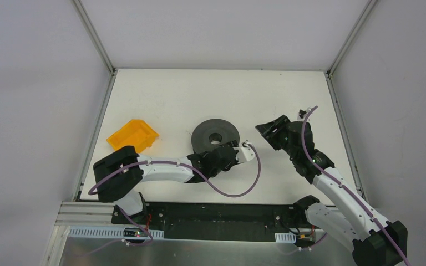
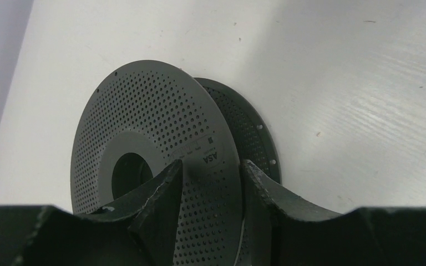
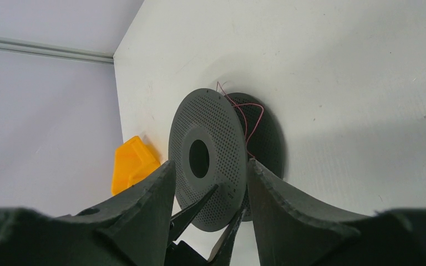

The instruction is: Wrap the cables

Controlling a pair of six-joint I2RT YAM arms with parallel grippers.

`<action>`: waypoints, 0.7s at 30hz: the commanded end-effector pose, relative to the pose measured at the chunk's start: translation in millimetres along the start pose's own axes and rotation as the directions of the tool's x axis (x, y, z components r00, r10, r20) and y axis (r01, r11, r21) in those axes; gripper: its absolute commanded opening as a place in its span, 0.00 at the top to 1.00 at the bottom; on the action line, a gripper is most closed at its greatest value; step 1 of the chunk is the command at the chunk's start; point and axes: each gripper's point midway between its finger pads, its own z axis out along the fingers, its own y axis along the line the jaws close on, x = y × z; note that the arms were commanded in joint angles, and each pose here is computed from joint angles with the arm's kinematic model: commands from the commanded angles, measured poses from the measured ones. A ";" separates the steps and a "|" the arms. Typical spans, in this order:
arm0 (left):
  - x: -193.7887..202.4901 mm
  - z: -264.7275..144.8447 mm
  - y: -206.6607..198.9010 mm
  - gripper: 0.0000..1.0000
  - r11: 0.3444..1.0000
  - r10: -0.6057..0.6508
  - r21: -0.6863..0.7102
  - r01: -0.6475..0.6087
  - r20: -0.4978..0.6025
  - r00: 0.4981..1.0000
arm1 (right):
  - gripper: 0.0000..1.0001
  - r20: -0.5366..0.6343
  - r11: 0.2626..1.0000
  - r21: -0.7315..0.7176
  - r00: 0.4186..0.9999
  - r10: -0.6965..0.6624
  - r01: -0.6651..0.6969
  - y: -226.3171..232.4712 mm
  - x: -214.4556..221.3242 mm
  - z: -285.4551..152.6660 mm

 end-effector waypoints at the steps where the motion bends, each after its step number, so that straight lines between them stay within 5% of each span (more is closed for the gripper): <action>1: -17.5 -3.3 -2.8 0.57 0.996 -0.086 0.024 0.086 0.014 0.996 | 0.47 0.000 1.000 -0.020 1.000 -0.012 0.012 2.4 -0.8 -2.3; 21: -34.0 -10.2 11.3 0.48 0.973 -0.230 -0.021 0.230 0.000 0.973 | 0.47 -0.029 1.000 -0.021 0.999 -0.018 0.017 3.4 3.6 -2.7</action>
